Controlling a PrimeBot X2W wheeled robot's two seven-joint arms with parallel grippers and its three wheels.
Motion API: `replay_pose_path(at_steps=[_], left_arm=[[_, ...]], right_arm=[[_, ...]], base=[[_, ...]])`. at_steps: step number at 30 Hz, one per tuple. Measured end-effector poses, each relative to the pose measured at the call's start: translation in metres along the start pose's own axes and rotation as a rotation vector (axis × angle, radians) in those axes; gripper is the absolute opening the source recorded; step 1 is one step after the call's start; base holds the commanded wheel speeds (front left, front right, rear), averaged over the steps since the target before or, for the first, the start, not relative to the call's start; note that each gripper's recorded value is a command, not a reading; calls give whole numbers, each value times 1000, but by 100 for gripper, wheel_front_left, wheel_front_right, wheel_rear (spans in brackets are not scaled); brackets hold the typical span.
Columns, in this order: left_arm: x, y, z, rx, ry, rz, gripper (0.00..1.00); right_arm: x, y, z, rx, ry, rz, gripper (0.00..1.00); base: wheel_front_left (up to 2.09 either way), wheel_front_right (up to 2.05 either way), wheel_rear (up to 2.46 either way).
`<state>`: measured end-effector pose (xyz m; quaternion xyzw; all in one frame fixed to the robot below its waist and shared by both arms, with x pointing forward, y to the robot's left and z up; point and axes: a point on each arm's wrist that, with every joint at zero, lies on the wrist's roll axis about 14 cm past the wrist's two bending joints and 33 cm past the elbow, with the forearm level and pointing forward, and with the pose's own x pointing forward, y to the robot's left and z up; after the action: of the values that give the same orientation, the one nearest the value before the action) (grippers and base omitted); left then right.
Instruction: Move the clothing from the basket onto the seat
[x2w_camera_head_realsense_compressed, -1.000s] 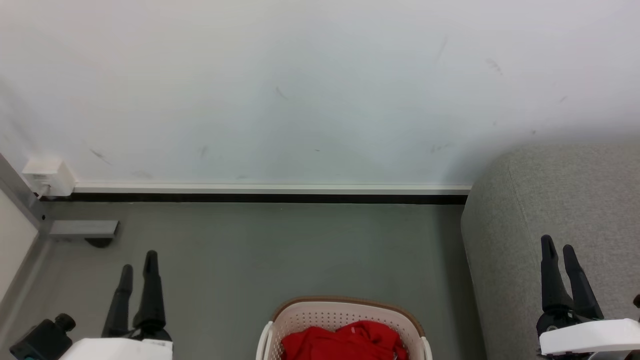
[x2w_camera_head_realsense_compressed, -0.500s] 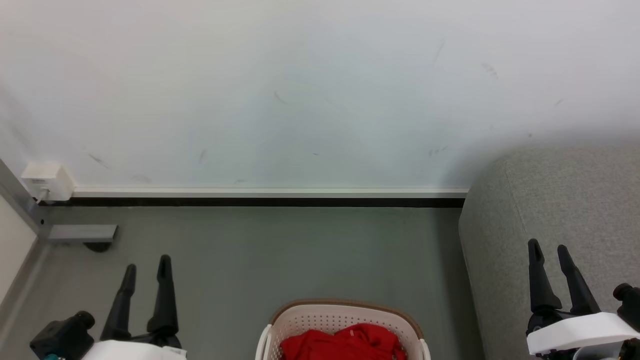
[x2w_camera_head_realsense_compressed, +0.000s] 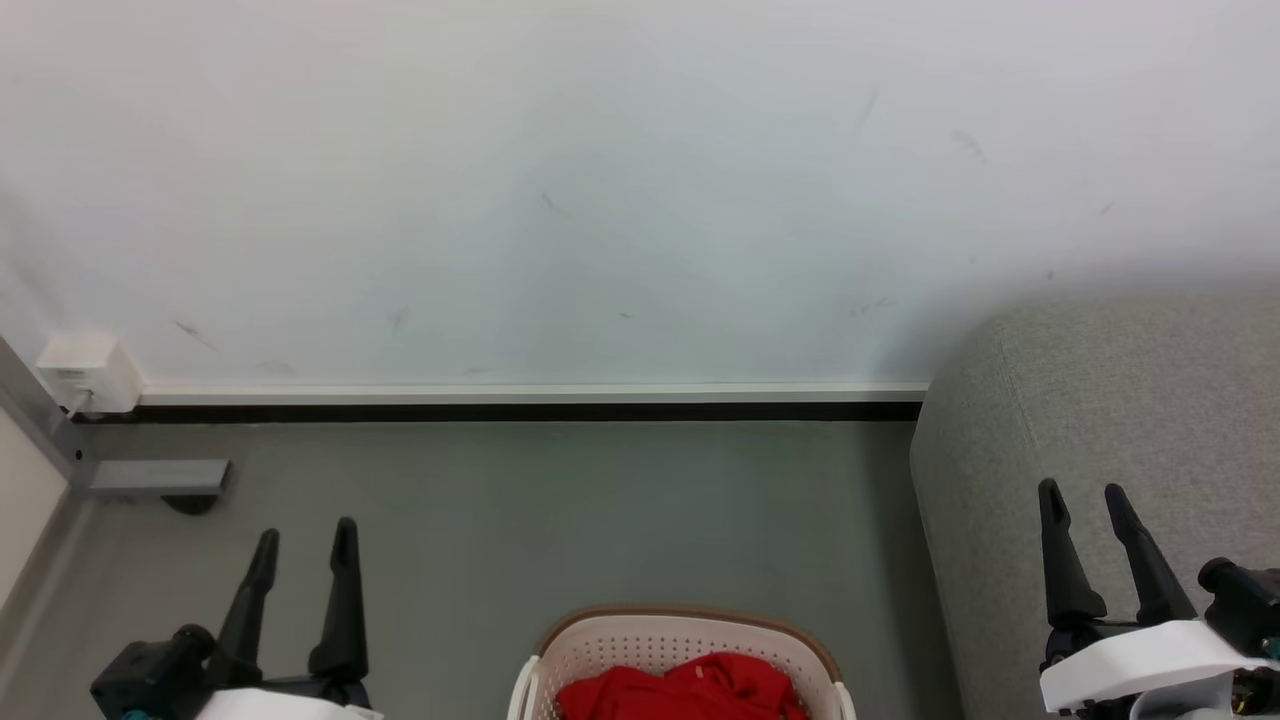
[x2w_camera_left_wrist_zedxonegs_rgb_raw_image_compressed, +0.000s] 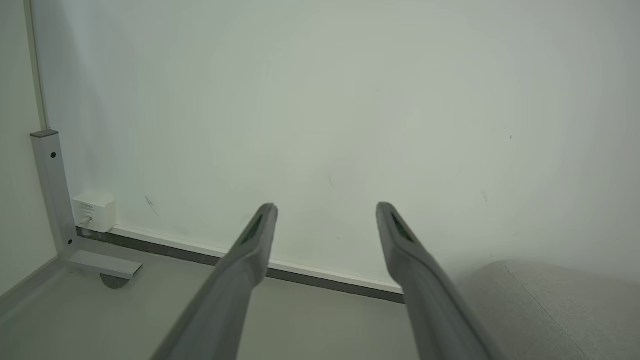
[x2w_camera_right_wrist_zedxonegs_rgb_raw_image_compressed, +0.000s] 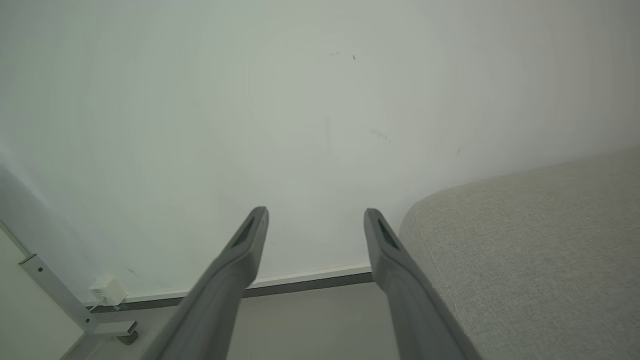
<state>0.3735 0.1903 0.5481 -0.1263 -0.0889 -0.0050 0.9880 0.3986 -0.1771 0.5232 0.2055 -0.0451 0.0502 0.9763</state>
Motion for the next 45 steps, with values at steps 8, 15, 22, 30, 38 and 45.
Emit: replay_pose_path(at_steps=[8,15,22,30,38,45], left_arm=[[0,-2,2,70,-10,-19,100],[-1,-5,4,126,-21,-36,100],[-3,-7,7,186,-36,-53,100],[-3,-11,9,242,-50,-70,100],[-3,-13,10,282,-61,-83,100],[-3,-12,10,282,-59,-81,100]], right_arm=[[-1,4,-1,-61,2,11,100],[-1,6,0,-109,1,20,100],[-2,8,1,-160,0,28,100],[-3,13,-2,-201,4,40,100],[-5,13,-4,-227,8,38,100],[-5,11,-4,-224,7,32,100]], base=[[0,0,0],[0,0,0],[0,0,0],[0,0,0],[0,0,0],[0,0,0]])
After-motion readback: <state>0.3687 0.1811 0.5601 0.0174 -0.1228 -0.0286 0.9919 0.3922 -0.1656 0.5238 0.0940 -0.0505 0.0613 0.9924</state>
